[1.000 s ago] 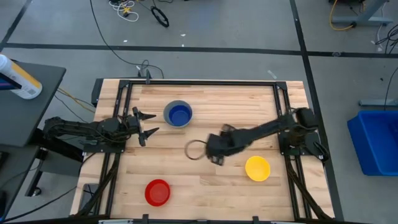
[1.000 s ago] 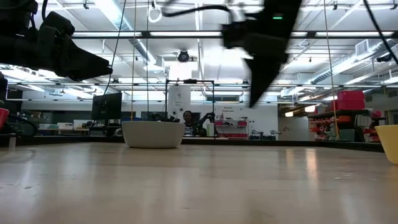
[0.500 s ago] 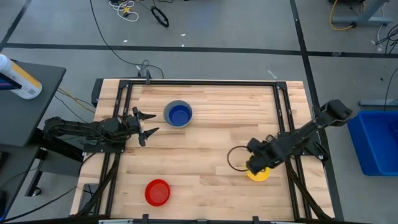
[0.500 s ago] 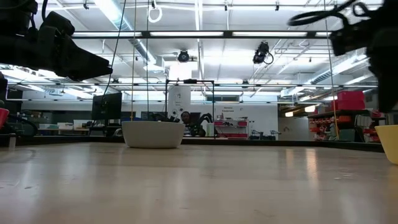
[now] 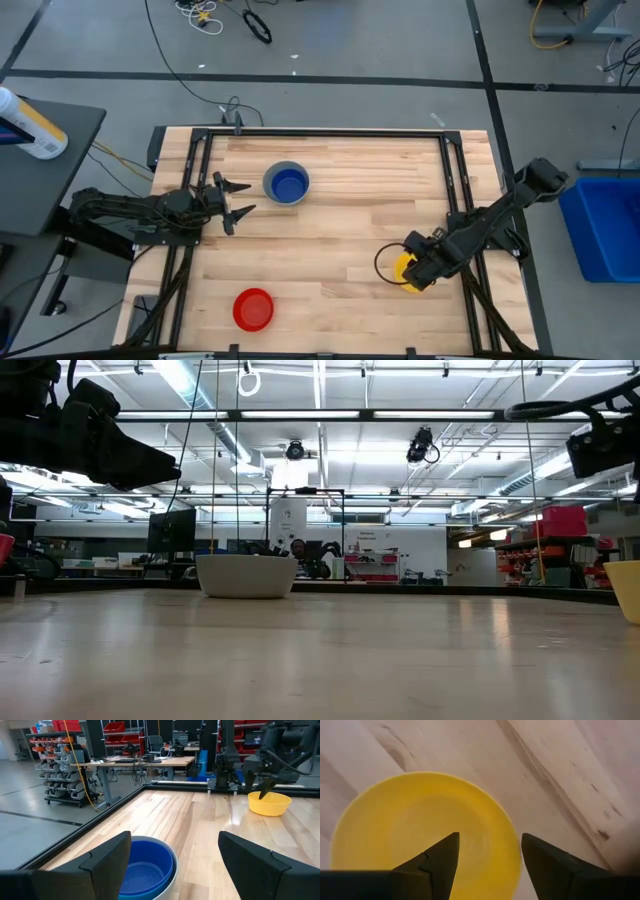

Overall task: Nest bowls inside each other
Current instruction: Stack the yellow bowl on the blue bowl, then stack the red bowl on the yellow bowl

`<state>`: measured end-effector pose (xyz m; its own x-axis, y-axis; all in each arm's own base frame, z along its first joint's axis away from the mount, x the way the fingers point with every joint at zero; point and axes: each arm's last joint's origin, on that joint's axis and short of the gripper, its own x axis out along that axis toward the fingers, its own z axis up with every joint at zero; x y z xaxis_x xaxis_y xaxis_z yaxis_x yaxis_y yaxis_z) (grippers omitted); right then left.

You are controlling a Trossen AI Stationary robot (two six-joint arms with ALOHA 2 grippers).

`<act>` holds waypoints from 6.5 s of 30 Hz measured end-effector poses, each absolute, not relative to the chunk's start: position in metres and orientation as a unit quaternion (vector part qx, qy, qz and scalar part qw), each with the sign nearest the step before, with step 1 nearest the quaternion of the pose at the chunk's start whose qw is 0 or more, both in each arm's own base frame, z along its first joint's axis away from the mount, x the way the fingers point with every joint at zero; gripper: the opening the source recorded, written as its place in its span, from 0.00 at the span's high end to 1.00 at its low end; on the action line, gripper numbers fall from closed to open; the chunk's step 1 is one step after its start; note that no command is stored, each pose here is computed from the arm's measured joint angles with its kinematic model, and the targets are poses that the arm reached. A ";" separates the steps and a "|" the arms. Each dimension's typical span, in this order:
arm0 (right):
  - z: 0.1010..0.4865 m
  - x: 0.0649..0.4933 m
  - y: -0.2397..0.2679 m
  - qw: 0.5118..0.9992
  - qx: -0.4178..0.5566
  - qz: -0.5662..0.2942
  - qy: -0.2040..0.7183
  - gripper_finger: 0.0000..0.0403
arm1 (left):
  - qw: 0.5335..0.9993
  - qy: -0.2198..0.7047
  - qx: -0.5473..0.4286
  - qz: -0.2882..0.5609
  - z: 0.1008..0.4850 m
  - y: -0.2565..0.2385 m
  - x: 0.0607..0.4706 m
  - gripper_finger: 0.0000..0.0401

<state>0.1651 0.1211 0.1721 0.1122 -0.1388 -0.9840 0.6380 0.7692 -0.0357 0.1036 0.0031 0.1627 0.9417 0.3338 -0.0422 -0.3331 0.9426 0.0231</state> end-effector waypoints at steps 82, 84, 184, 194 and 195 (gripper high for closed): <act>0.190 0.466 -0.148 0.855 0.139 -0.109 0.487 1.00 | 0.985 0.023 -0.007 0.170 0.162 0.003 0.104 0.24; 0.189 0.465 -0.148 0.851 0.139 -0.112 0.493 1.00 | 0.985 0.023 -0.007 0.170 0.162 0.003 0.104 0.24; 0.179 0.081 0.078 0.998 -0.050 0.006 -0.037 0.70 | 0.975 0.097 -0.069 0.188 0.145 0.003 0.116 0.24; 0.178 0.059 0.085 0.966 0.043 0.251 -0.033 0.69 | 0.973 0.094 -0.077 0.196 0.146 0.003 0.116 0.24; 0.178 0.058 0.086 0.964 0.036 0.262 -0.035 0.69 | 0.973 0.094 -0.079 0.196 0.146 0.003 0.116 0.24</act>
<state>0.0582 0.0858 0.1778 0.8608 0.5016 0.0862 -0.5067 0.8605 0.0521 0.1160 0.0029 0.1455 0.9051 0.3674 -0.2138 -0.3971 0.9103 -0.1167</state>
